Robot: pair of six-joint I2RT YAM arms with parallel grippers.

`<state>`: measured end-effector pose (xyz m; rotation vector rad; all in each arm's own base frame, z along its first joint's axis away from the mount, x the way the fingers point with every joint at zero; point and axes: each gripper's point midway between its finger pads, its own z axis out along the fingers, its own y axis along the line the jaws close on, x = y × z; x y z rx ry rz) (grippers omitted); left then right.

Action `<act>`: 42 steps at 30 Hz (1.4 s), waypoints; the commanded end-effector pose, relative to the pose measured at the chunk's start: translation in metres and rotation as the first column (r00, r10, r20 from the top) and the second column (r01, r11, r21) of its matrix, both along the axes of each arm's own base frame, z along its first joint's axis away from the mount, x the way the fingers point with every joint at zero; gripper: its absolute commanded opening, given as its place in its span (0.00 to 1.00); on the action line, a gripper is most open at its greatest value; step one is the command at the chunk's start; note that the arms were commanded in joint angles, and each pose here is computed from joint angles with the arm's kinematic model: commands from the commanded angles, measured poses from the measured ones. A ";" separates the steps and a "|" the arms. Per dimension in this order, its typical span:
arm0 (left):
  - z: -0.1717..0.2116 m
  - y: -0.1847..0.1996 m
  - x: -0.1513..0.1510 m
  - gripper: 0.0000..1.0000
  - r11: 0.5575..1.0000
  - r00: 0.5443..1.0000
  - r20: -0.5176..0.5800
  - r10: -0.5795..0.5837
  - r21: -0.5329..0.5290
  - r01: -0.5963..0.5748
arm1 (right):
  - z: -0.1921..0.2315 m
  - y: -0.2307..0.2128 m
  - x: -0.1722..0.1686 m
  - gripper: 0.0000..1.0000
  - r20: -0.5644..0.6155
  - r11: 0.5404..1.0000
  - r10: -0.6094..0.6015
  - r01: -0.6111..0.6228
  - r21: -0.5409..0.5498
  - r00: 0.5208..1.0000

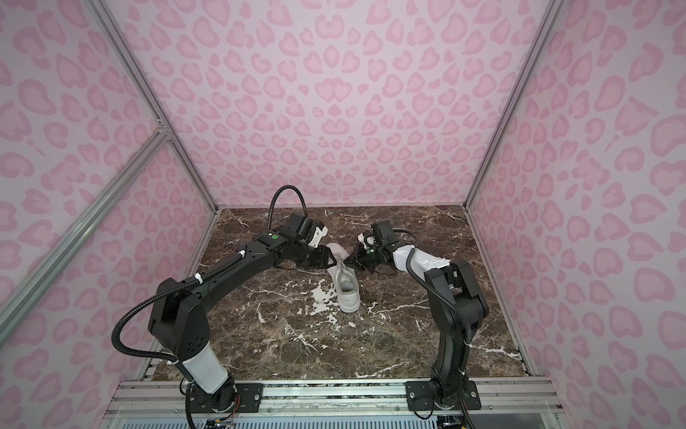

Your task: Tie the shoes

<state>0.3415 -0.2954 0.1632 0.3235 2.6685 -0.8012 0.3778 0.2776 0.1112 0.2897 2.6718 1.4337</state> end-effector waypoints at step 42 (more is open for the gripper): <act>-0.012 -0.025 -0.001 0.27 0.997 0.998 -0.051 -0.021 -0.073 0.017 | 0.013 0.001 -0.004 0.02 -0.050 0.950 -0.035 0.048 0.308 0.998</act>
